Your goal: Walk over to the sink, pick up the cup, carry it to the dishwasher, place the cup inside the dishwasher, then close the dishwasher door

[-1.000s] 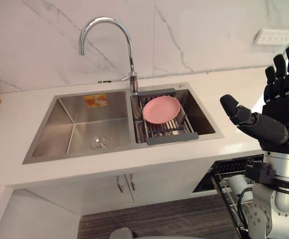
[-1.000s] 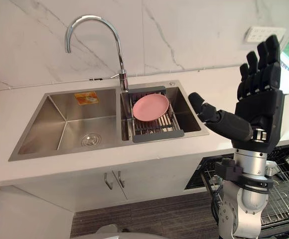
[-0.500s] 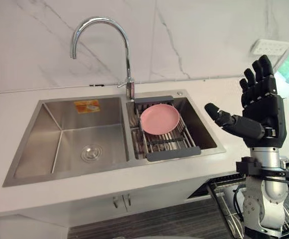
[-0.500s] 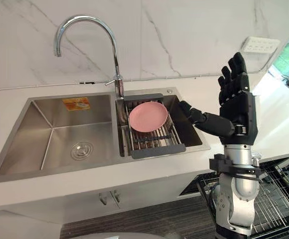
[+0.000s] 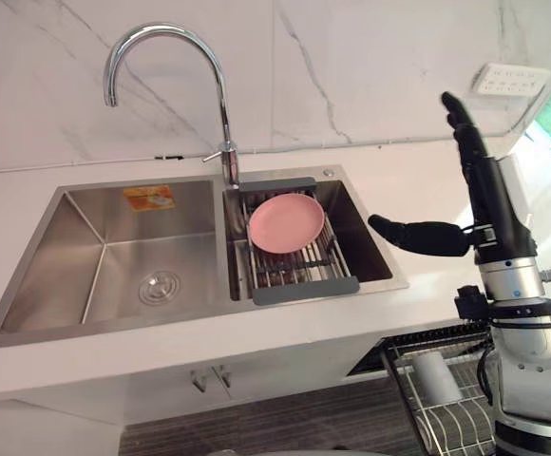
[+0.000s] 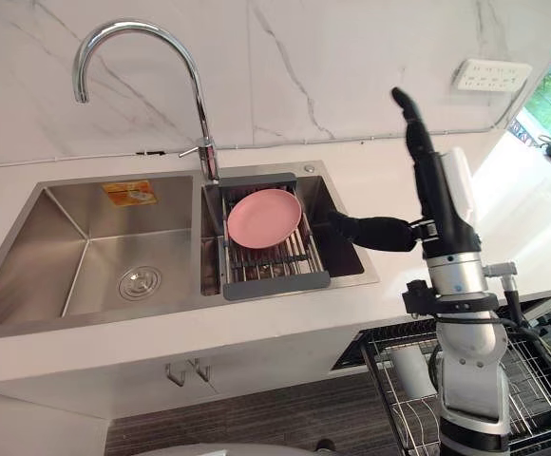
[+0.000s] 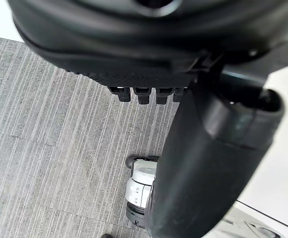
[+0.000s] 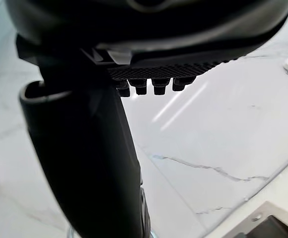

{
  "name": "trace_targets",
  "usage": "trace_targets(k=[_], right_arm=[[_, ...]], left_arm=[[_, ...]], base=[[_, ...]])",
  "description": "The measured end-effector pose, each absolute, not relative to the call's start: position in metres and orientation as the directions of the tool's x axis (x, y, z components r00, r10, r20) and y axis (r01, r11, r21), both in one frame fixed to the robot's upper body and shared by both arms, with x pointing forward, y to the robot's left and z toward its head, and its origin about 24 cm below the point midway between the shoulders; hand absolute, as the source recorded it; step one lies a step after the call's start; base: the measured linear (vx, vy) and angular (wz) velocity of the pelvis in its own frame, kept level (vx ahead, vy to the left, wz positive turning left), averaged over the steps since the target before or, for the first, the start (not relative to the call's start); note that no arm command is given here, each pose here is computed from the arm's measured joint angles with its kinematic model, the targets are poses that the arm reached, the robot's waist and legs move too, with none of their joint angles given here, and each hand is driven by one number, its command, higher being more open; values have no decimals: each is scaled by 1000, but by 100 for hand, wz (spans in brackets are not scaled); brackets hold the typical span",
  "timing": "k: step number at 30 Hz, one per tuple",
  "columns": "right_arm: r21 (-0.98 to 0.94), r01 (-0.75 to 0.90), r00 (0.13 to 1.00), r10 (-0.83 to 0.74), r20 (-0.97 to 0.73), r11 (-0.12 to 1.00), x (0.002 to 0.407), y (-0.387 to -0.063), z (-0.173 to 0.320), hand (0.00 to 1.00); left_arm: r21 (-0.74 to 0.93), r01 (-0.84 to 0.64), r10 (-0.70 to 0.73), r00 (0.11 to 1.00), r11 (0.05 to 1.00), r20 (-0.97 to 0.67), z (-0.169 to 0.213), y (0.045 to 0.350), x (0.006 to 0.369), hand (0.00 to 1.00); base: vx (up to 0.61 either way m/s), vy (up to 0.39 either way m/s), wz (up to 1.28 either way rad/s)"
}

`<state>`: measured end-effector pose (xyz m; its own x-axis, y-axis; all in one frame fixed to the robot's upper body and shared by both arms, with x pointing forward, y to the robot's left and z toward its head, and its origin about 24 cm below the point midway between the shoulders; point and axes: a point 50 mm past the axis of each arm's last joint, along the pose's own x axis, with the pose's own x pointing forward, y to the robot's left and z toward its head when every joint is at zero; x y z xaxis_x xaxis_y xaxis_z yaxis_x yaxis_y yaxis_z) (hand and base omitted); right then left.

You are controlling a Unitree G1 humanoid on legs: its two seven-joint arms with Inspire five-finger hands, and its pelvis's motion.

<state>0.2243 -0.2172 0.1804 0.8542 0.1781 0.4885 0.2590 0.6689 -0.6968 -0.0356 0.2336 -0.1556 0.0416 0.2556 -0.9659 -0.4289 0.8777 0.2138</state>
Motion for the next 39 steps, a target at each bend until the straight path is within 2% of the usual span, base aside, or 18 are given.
trace_targets(k=[7, 12, 15, 22, 29, 39], right_arm=[[-834, 182, 904, 245, 350, 521, 254, -200, 155, 100], [-918, 112, 909, 333, 249, 381, 279, -176, 143, 100], [-957, 108, 921, 334, 198, 269, 291, -168, 135, 100], [-994, 56, 950, 301, 83, 96, 310, -157, 114, 100], [-998, -66, 964, 259, -58, 22, 315, -159, 82, 100], [-997, -59, 968, 243, -70, -52, 321, -159, 79, 100]], left_arm=[[238, -408, 276, 36, 881, -960, -154, 242, -34, 100], [262, -327, 295, 55, 908, -954, -155, 244, -22, 100], [261, -337, 293, 48, 905, -955, -155, 244, -22, 100], [271, -370, 298, 19, 889, -954, -158, 245, -20, 100], [278, -369, 299, 0, 887, -954, -159, 247, -22, 100], [268, -384, 287, -8, 883, -958, -160, 247, -20, 100]], base=[[-3, -7, 12], [-18, -1, 20], [-42, 2, 14], [-62, -10, 14], [-66, 2, 9], [-21, 3, 0]])
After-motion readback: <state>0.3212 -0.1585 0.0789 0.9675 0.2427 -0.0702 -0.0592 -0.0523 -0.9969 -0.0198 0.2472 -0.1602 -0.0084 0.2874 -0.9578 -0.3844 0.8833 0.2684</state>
